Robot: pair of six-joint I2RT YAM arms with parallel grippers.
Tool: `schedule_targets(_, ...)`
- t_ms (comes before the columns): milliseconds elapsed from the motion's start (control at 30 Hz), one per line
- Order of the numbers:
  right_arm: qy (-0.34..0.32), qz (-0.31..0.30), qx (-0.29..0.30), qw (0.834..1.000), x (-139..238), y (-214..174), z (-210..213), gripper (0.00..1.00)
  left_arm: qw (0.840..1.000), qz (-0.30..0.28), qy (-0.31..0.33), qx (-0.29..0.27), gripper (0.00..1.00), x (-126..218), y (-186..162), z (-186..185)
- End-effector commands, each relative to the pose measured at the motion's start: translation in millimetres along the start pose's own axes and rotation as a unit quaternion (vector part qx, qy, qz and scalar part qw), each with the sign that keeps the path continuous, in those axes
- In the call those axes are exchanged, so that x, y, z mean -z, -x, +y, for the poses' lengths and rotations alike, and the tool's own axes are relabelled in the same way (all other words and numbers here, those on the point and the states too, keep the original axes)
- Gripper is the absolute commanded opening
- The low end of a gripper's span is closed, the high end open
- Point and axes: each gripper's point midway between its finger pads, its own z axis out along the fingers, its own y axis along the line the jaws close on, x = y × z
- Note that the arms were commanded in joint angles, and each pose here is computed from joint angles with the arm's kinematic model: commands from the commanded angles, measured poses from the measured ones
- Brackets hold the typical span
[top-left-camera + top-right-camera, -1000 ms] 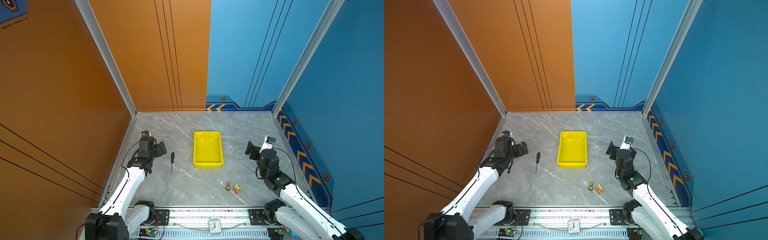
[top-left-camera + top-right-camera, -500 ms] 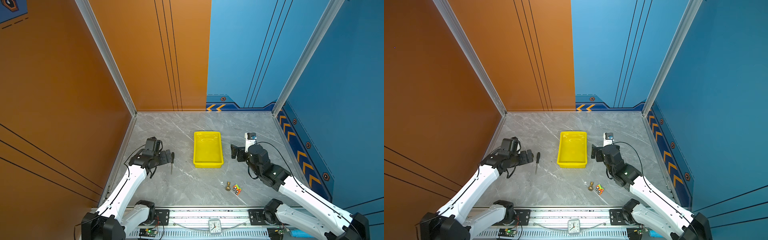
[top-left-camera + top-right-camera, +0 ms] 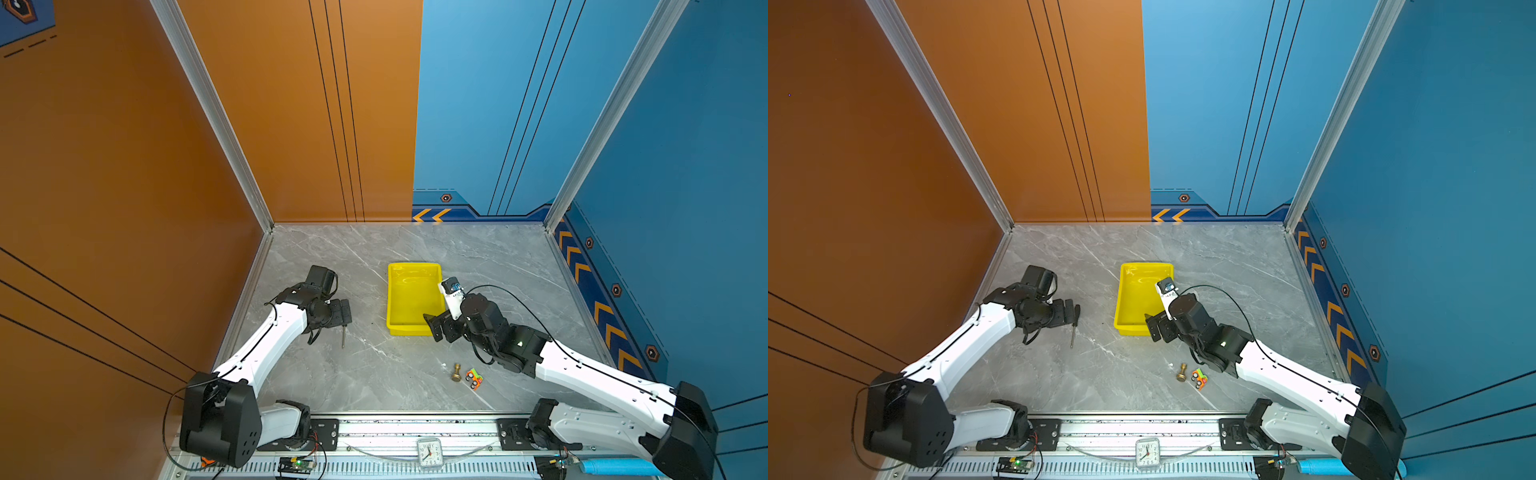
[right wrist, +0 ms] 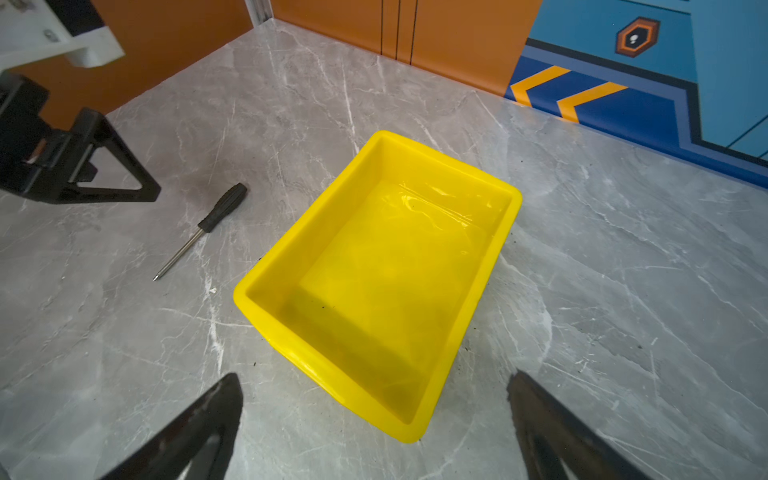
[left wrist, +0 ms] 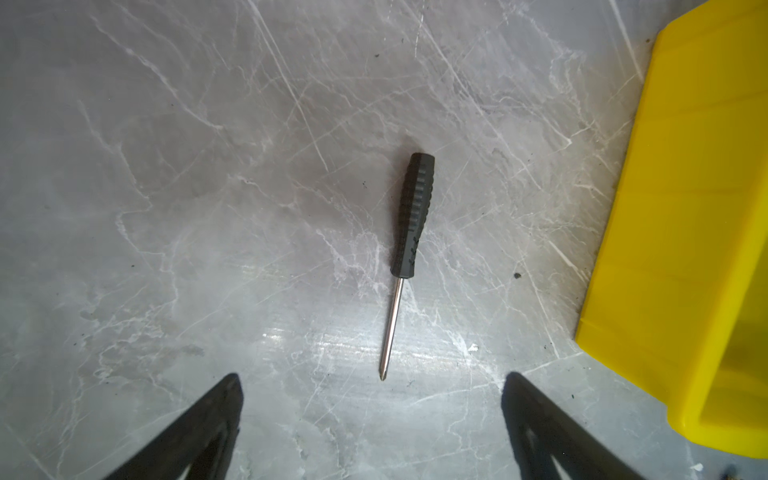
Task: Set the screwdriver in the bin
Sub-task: 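Move the left gripper over the black-handled screwdriver while the right arm reaches toward the bin, then lower the left gripper and close it on the screwdriver handle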
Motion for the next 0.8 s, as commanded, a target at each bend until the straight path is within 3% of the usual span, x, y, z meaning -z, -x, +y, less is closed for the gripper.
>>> schedule_targets(0,0.037,0.006,0.036,0.999,-2,5,23,1.0,1.0,0.013,-0.001,-0.006,0.98,-4,4,-10)
schedule_targets(400,0.141,0.033,0.12,0.982,-2,-5,88,1.0,0.999,0.036,0.019,-0.015,0.98,-50,30,-29)
schedule_targets(533,0.174,0.022,0.148,0.973,4,-7,104,1.0,0.998,0.044,0.034,-0.019,0.94,-63,33,-32)
schedule_targets(733,0.216,-0.003,0.13,0.968,11,9,122,1.0,0.997,0.059,0.051,-0.025,0.87,-82,29,-33)
schedule_targets(767,0.221,-0.005,0.127,0.967,12,11,124,1.0,0.996,0.062,0.052,-0.027,0.82,-85,29,-34)
